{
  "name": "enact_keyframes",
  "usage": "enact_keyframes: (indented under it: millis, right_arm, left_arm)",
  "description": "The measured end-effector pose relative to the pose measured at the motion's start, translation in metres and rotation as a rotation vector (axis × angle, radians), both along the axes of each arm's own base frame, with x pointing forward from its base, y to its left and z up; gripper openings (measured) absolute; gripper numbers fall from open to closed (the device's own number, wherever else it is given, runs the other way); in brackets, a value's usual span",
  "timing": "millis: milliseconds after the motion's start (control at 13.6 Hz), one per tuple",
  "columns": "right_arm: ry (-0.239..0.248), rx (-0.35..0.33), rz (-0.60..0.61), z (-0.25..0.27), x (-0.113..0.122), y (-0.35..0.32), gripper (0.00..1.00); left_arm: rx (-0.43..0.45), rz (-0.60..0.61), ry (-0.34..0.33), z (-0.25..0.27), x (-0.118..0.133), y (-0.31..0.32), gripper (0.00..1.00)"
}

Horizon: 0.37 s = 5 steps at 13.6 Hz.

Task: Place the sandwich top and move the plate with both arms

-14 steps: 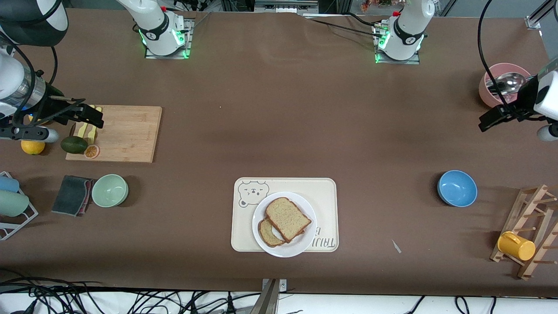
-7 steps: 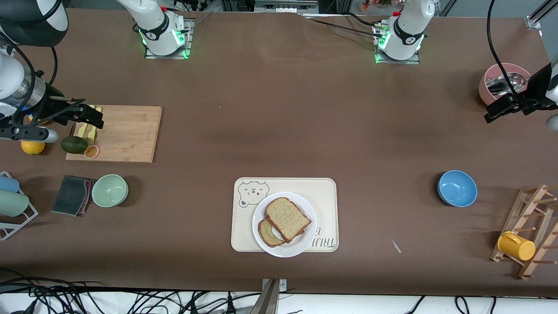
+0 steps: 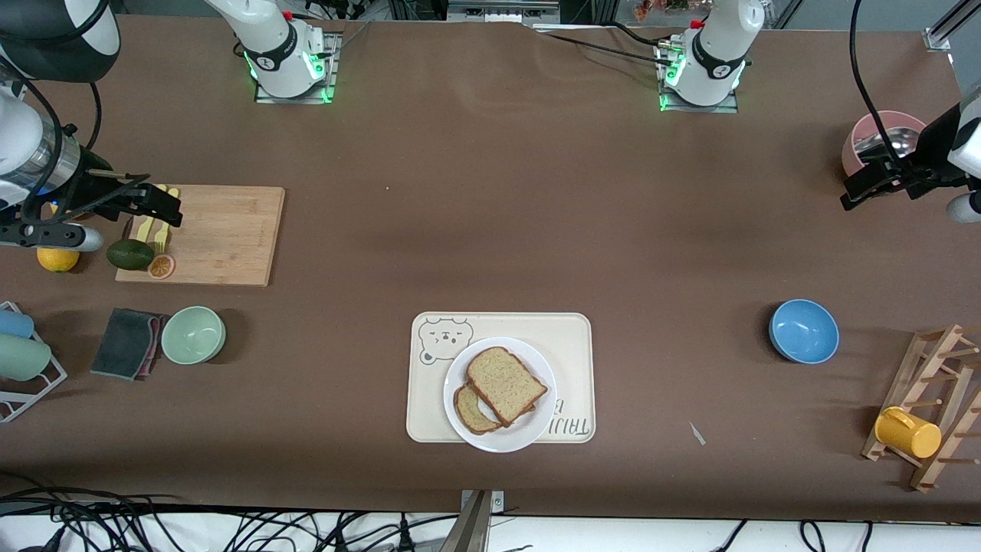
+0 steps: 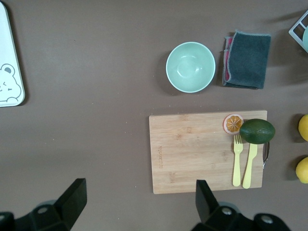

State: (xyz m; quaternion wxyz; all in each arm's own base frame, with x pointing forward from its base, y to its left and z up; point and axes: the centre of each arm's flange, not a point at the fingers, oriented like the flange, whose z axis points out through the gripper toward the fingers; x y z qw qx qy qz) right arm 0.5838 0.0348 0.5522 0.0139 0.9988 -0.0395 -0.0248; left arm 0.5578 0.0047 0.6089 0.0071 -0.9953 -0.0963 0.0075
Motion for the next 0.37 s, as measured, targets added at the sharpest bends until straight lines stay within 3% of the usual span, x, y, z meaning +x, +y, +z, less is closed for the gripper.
enact_keyframes:
  millis: [369]
  right_arm:
    - [0.0, 0.0, 0.0, 0.0, 0.0, 0.0, 1.0]
  left_arm:
    - [-0.001, -0.002, 0.0, 0.0, 0.0, -0.0013, 1.0]
